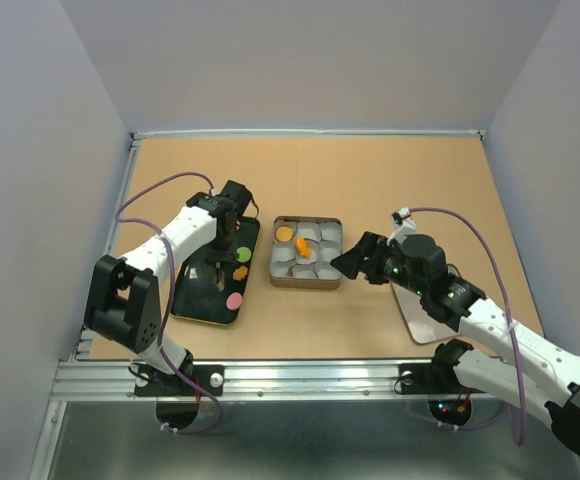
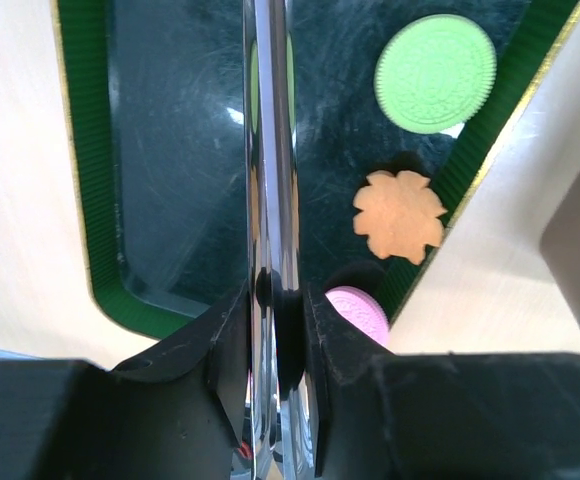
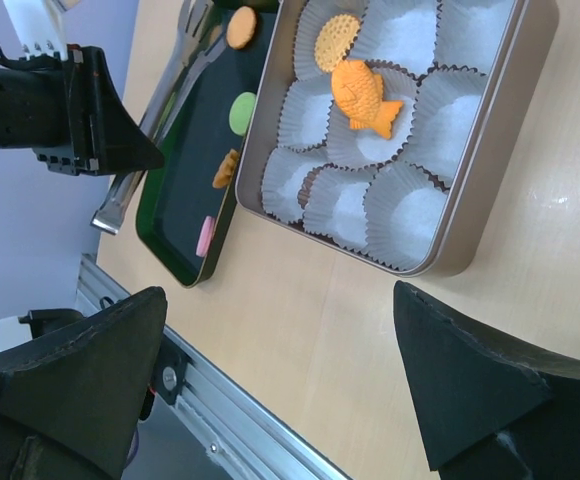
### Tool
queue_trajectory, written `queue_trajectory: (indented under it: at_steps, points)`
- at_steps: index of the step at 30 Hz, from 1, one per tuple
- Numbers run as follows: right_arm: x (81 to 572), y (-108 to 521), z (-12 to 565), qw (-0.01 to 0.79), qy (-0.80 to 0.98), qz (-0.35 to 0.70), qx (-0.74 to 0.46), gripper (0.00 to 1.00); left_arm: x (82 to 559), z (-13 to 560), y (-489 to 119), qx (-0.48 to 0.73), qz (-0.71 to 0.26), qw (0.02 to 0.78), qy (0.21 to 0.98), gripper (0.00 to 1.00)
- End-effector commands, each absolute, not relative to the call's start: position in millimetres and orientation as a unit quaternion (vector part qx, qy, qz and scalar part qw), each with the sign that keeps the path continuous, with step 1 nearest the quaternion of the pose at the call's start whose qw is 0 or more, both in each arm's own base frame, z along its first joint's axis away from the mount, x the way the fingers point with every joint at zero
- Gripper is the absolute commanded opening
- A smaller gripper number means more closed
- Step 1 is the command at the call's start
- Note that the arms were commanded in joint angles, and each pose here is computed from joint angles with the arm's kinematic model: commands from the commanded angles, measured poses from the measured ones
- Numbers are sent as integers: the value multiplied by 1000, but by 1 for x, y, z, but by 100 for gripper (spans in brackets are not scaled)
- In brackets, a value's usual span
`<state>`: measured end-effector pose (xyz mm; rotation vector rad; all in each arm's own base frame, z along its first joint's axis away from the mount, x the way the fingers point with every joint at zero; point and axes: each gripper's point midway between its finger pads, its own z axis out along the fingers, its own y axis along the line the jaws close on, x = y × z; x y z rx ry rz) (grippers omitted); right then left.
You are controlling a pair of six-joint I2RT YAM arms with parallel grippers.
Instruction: Pack the cookies
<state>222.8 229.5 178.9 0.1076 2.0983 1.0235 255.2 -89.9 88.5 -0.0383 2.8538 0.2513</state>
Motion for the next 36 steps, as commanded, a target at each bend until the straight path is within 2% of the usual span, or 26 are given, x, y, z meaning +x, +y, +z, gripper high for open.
queue_trajectory:
  at_steps: [1,5,7,14,24,31,36]
  points:
    - [227,229,196,415,806,420,48,100,262,115,-107,-13,31,178,983,14]
    - [225,229,197,412,805,424,48,99,264,125,-102,-15,45,189,981,42]
    - [225,230,196,409,806,426,51,99,263,129,-94,-17,62,196,979,48]
    - [224,231,193,398,809,428,62,99,258,139,-88,-7,62,210,976,49]
    - [221,227,192,399,805,432,75,99,256,127,-114,37,25,193,980,49]
    - [219,224,191,401,804,432,79,99,248,114,-129,64,9,171,983,56]
    - [216,230,198,399,802,441,54,100,250,113,-129,64,14,170,983,57]
